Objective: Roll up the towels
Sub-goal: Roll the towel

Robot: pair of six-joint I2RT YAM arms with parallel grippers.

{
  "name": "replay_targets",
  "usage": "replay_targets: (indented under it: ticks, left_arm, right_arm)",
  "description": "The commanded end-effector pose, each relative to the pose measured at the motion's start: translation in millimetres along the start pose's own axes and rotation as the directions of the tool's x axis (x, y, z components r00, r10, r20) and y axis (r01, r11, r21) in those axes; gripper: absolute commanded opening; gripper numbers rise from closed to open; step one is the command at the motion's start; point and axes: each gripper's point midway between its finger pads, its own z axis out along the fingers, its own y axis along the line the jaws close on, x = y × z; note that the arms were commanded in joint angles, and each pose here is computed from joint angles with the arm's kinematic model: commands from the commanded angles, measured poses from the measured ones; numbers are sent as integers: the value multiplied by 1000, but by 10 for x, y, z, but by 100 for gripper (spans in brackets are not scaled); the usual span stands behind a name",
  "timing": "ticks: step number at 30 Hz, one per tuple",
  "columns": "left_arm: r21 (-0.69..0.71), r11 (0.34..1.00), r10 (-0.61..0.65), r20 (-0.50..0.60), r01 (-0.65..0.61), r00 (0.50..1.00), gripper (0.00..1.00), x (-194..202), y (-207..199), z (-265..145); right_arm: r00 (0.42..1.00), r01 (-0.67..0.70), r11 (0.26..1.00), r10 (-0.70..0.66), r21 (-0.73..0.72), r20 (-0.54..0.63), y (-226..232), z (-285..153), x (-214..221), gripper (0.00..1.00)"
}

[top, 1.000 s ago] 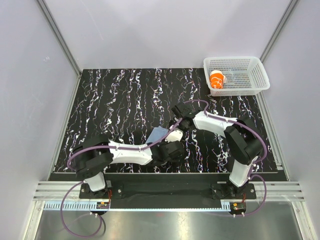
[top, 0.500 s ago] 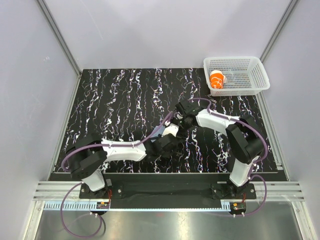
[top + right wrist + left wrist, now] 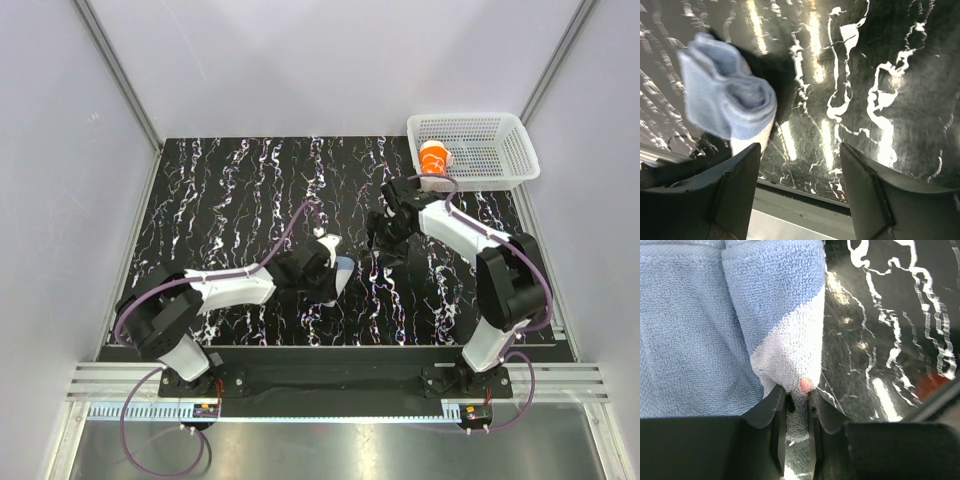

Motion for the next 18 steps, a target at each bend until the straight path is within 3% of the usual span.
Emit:
replay_targets:
  ticks: [1, 8, 13, 14, 18]
  left_arm:
    - [194, 977, -71, -98, 89, 993, 10, 84, -153, -141]
    - [364, 900, -207, -125, 239, 970, 10, -137, -133, -202]
    - [419, 814, -356, -187, 402, 915, 9, -122, 56, -139]
    - [458, 796, -368, -155, 397, 917, 9, -219, 60, -145]
    - [471, 717, -486, -190, 513, 853, 8, -261, 229, -159]
  right_arm:
    - [989, 37, 999, -34, -15, 143, 85, -400, -126, 72]
    - [981, 84, 967, -38, -239, 189, 375, -557, 12, 72]
    - [985, 101, 925, -41, -367, 168, 524, -546, 134, 72]
    - [983, 115, 911, -48, -396, 175, 561, -517, 147, 72]
    - [986, 120, 863, -46, -490, 160, 688, -514, 219, 72]
